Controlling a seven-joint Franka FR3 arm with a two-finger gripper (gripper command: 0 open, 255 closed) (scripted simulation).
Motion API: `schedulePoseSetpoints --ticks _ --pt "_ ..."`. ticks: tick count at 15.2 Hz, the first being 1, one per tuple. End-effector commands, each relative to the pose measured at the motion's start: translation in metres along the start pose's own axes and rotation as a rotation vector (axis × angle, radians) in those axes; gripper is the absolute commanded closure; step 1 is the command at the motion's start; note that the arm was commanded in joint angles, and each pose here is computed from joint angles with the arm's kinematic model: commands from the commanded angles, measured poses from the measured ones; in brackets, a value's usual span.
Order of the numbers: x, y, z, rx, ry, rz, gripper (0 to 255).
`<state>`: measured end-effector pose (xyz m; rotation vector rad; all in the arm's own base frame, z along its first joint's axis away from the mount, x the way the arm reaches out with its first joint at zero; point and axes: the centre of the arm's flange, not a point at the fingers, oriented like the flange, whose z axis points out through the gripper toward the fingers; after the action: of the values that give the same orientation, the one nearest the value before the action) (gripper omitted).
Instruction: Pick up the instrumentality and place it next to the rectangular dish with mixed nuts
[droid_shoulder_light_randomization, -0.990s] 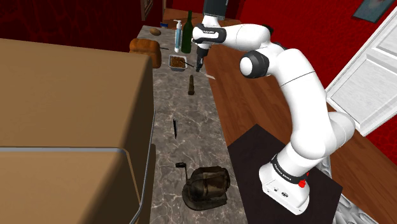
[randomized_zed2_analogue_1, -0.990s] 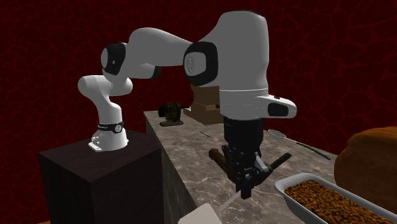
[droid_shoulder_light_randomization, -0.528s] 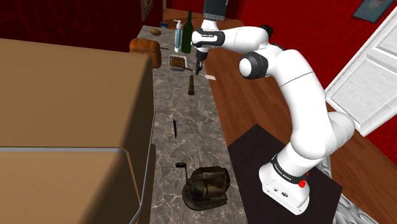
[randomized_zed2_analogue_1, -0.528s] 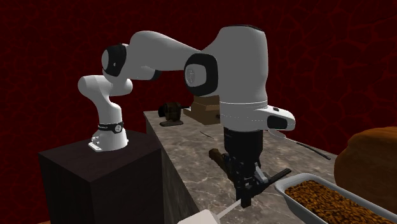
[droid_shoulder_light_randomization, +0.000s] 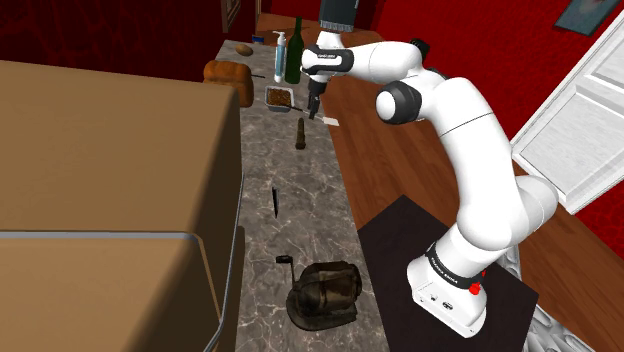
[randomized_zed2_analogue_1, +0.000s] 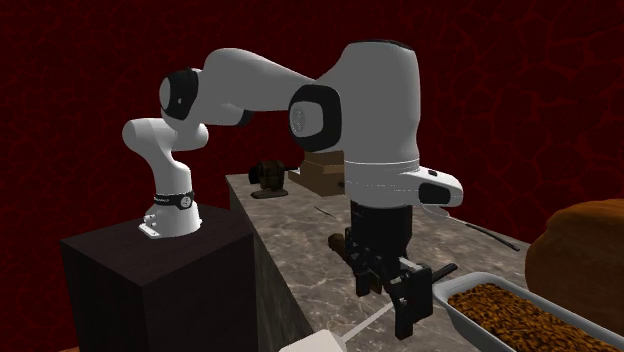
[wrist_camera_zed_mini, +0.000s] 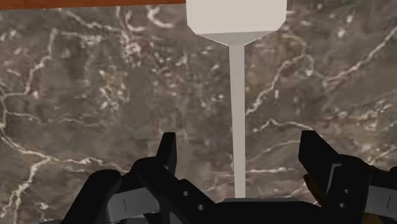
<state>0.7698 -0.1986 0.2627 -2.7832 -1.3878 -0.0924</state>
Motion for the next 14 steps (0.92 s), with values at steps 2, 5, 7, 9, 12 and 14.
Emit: schedulePoseSetpoints --ticks 2,5,7,9,12,14 --pt "0.0 0.0 0.001 0.0 0.0 0.0 0" --pt "0.0 0.0 -0.039 0.0 0.0 0.0 0" --pt "0.001 0.0 -0.049 0.0 0.0 0.0 0" --pt "0.0 0.0 -0.049 0.0 0.0 0.0 0" --pt "0.001 0.0 -0.049 0.0 0.0 0.0 0" --pt "0.001 0.0 -0.049 0.0 0.0 0.0 0"
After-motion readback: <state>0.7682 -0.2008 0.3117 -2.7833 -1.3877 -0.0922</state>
